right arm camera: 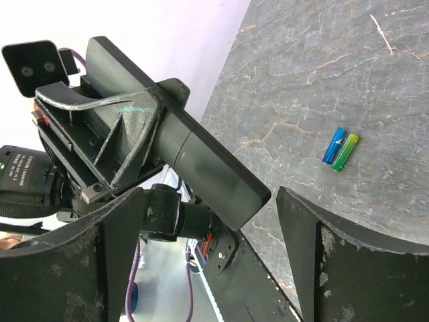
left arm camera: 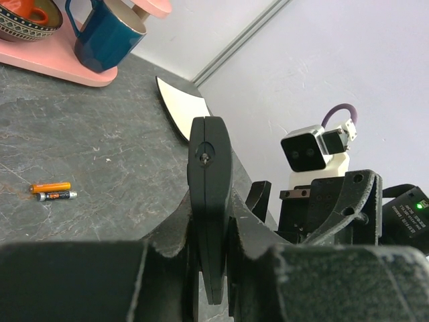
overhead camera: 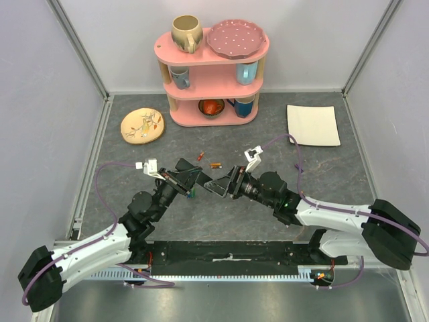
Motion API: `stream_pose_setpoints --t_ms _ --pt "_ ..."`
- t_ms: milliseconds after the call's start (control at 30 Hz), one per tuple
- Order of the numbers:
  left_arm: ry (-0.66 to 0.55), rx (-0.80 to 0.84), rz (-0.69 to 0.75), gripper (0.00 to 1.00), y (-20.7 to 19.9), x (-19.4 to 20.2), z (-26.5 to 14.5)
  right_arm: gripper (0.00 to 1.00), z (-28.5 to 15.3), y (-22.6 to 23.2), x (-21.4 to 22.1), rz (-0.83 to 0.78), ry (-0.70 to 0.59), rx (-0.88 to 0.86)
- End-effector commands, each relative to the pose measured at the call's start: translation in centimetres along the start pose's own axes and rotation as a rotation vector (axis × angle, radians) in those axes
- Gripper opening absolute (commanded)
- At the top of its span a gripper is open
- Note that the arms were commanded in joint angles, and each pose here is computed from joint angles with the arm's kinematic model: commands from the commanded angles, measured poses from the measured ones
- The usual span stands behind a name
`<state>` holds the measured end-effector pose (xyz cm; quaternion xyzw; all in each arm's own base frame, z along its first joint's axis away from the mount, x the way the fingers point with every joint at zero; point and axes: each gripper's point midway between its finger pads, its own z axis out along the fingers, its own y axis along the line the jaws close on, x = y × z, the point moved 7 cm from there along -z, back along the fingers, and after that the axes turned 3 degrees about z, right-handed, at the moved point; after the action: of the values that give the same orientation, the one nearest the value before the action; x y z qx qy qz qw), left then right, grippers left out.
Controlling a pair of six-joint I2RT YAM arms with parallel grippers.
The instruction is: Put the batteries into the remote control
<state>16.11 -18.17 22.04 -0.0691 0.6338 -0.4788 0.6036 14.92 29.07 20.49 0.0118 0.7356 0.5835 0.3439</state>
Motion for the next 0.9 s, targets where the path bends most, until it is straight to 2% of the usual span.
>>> stream_pose_setpoints --t_ms 0,467,667,867 --pt "-0.061 0.046 0.016 0.02 -1.0 -1.3 0.2 0.86 0.5 0.6 -0.7 0.015 -0.036 -0.034" --pt "-0.057 0.057 0.012 0.02 -1.1 -1.2 0.2 0.81 1.4 0.4 -0.8 0.03 -0.04 -0.039" --pt "-0.057 0.061 0.015 0.02 -1.1 -1.2 0.1 0.76 1.6 0.3 -0.8 0.036 -0.038 -0.047" --pt "-0.053 0.061 0.016 0.02 -1.0 -1.1 0.1 0.77 1.8 0.4 -0.9 0.044 -0.043 -0.059"
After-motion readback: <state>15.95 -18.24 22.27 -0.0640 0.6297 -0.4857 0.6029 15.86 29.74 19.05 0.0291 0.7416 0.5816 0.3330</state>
